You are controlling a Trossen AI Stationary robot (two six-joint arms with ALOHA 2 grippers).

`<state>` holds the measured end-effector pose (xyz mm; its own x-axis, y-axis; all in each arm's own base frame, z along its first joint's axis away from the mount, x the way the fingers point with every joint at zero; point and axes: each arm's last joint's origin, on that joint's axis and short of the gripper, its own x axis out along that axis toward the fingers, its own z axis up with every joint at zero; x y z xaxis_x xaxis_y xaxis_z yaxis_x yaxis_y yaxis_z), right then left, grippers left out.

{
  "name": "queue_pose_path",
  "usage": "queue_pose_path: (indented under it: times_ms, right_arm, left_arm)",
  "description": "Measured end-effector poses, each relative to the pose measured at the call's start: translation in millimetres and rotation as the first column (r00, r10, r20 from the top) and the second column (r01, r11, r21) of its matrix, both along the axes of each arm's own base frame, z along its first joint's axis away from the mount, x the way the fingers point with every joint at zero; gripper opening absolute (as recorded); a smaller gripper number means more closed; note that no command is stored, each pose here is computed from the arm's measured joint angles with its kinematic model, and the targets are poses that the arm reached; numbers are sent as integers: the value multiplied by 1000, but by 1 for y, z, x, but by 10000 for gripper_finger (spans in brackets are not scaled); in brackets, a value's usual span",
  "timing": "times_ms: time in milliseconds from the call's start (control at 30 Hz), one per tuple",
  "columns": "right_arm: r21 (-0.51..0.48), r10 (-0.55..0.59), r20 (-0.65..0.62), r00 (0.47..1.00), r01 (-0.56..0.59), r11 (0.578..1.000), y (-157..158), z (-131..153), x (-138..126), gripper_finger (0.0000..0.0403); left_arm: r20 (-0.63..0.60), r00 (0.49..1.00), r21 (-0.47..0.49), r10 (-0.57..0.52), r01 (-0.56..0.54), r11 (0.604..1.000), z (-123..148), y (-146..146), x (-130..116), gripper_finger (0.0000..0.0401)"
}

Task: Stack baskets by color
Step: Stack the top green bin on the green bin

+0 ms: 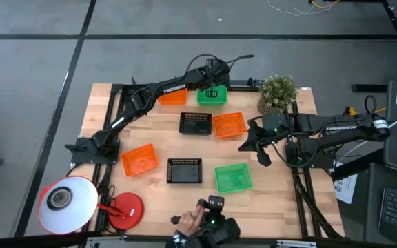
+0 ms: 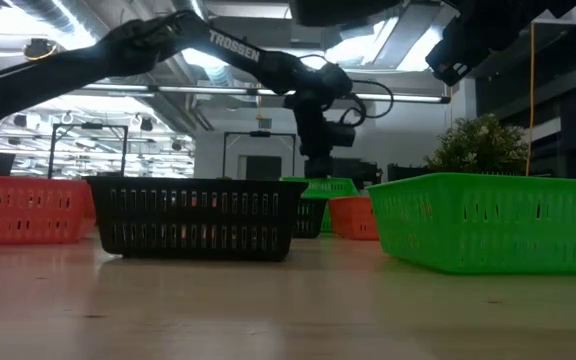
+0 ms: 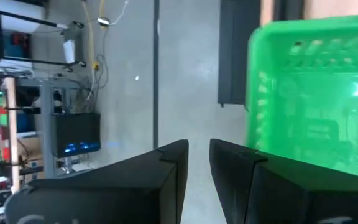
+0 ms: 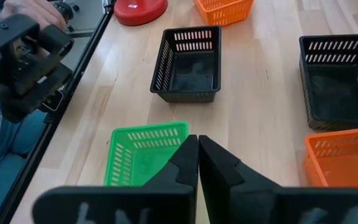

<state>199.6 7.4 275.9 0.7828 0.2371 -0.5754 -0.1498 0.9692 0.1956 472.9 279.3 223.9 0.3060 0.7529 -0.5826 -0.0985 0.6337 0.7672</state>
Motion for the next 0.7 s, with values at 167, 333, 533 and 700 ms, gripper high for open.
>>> queue_pose_path:
  times_ms: [167, 333, 533, 700]
  right_arm:
    - [0, 0, 0, 1000, 0, 1000, 0, 0, 0, 14]
    - [0, 0, 1, 1000, 0, 1000, 0, 0, 0, 14]
    - [0, 0, 1, 1000, 0, 1000, 0, 0, 0, 14]
    - [0, 0, 1, 1000, 0, 1000, 0, 0, 0, 14]
  left_arm:
    - [8, 1000, -5, 6, -6, 1000, 0, 2, -1, 58]
    - [28, 999, -42, -31, 32, 999, -1, 4, -2, 55]
    - [24, 1000, -42, -20, 21, 999, -5, 9, -3, 55]
    - [23, 1000, -32, 16, -15, 999, -7, 11, -5, 55]
